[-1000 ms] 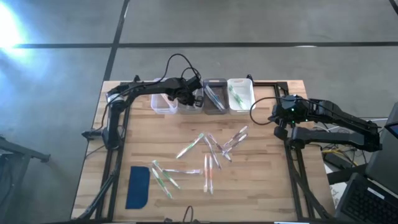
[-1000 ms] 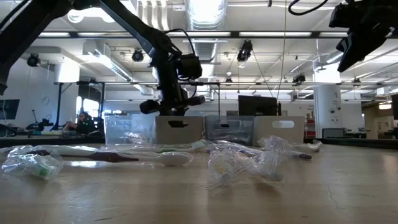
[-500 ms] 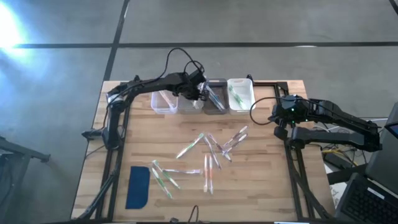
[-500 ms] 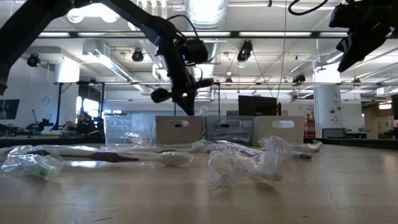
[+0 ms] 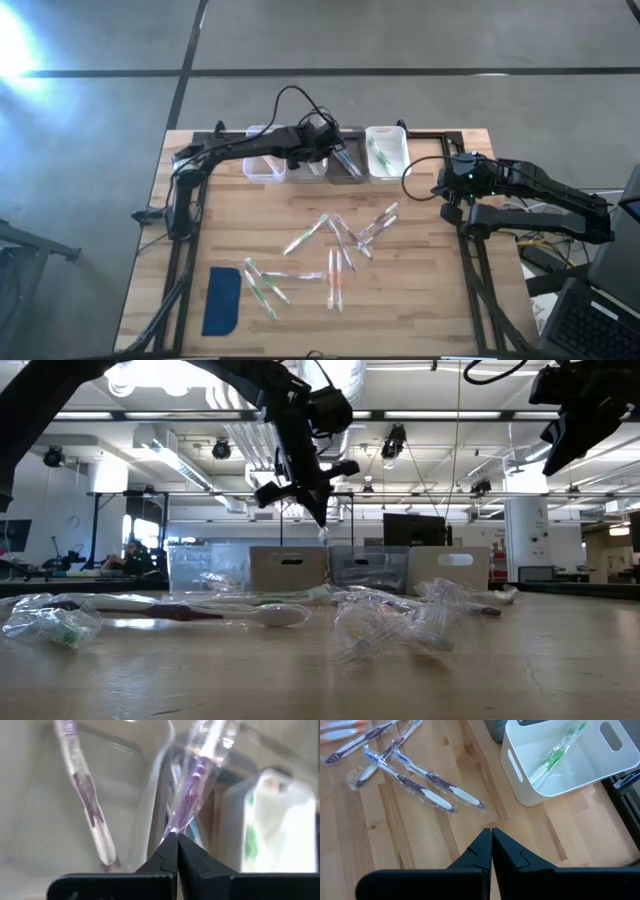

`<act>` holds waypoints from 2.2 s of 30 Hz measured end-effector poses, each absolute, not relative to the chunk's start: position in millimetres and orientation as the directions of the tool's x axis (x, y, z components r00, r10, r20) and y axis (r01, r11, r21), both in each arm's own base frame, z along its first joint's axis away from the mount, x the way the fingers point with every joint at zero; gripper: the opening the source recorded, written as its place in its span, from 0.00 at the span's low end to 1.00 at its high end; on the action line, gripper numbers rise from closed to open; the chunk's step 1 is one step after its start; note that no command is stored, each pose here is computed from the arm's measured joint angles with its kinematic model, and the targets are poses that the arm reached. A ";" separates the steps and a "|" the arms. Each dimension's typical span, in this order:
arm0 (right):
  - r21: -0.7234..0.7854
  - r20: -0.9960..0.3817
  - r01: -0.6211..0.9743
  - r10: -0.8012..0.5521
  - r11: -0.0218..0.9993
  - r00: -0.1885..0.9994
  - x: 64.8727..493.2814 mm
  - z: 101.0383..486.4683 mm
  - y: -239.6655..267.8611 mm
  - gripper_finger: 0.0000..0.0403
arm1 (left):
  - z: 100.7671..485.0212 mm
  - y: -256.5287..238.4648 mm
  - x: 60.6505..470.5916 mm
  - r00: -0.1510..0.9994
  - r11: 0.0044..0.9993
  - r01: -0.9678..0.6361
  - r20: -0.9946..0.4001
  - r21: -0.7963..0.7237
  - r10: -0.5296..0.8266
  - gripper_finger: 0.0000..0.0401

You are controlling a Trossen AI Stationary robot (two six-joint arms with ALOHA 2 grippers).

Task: Pick & Place Toothbrushes
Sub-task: Put the purple toothbrush into the gray bin, then put the orange toothbrush into the white transparent bin

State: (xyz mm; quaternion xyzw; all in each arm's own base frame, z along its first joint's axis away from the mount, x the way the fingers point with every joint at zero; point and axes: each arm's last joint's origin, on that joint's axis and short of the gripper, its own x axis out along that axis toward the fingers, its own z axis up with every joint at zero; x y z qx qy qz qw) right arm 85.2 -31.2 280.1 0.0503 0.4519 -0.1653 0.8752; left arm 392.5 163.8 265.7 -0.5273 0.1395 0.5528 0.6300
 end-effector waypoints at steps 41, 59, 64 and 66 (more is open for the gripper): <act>-0.061 -0.808 0.334 -0.244 0.940 0.537 85.2 280.1 -31.2 0.02 | 194.8 186.1 361.6 0.234 -0.494 -0.723 -0.844 -0.484 0.483 0.02; -0.061 -0.808 0.335 -0.244 0.940 0.537 85.2 280.1 -31.2 0.02 | 210.2 185.3 367.2 0.298 -0.424 -0.727 -0.805 -0.539 0.512 0.40; -0.061 -0.808 0.334 -0.244 0.940 0.537 85.2 280.1 -31.2 0.02 | 248.1 177.8 372.1 0.337 -0.243 -0.774 -0.705 -0.585 0.624 0.42; -0.061 -0.808 0.334 -0.244 0.940 0.537 85.2 280.1 -31.2 0.02 | 265.5 174.6 372.3 0.355 -0.159 -0.799 -0.669 -0.580 0.653 0.42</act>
